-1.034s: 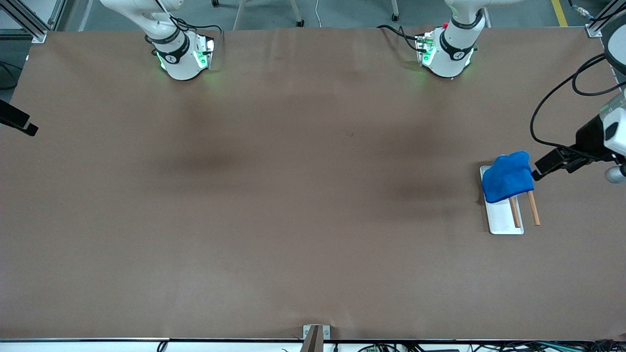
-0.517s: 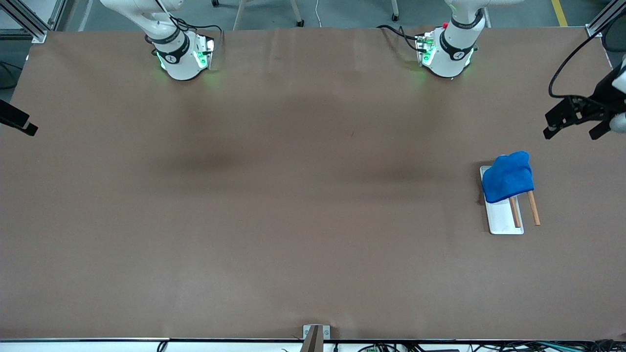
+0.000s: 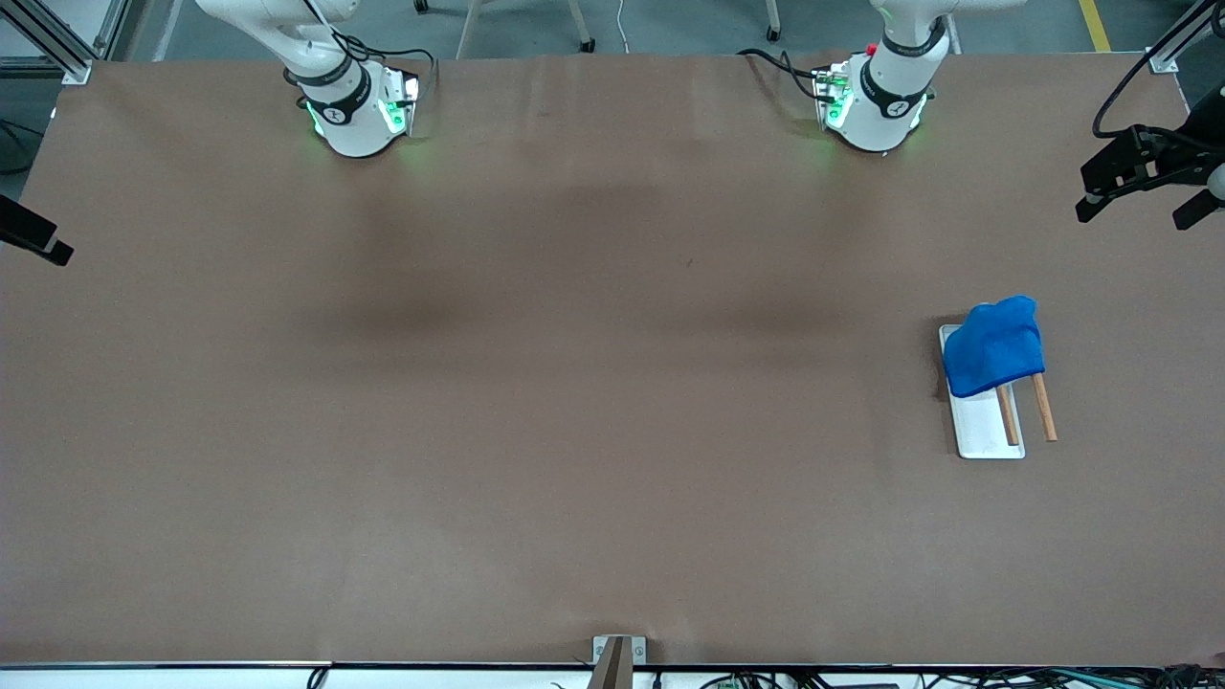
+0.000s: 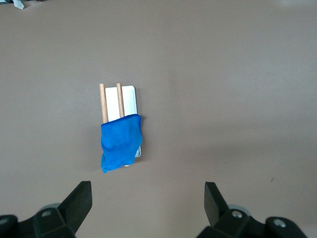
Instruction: Right arm passes towel to left arm to hang
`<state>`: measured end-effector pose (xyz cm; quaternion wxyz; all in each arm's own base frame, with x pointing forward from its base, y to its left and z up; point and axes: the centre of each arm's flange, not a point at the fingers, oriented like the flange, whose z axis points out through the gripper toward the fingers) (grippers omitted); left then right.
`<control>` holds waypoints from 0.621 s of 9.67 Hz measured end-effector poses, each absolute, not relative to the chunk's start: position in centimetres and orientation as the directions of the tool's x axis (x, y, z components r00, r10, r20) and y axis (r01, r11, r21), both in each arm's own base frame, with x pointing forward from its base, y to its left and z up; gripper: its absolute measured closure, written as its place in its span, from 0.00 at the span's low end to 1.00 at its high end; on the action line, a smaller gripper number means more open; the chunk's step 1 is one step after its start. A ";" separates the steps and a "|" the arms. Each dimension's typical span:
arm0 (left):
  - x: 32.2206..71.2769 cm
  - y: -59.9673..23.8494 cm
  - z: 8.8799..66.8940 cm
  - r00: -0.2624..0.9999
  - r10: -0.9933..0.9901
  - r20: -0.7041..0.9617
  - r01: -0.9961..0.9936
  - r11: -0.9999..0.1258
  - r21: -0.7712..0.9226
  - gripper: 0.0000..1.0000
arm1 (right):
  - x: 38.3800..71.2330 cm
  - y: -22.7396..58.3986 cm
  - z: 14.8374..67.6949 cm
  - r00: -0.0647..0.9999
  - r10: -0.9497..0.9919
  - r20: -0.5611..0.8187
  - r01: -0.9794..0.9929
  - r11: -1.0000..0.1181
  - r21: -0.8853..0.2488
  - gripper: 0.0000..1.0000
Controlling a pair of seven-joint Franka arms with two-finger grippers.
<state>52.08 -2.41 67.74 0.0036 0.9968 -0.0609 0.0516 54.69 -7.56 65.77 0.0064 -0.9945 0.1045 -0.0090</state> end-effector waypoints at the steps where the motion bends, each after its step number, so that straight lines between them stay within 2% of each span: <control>1: 52.1 -3.2 67.7 0.985 -0.136 0.102 -0.137 -0.991 0.000 0.00 | 54.7 -7.6 65.8 0.978 -0.208 0.017 -0.208 -0.978 -0.015 0.00; 6: 52.0 -3.6 68.0 0.984 -0.142 0.103 -0.143 -0.990 0.000 0.00 | 54.7 -7.6 65.8 0.978 -0.209 0.017 -0.209 -0.978 -0.015 0.00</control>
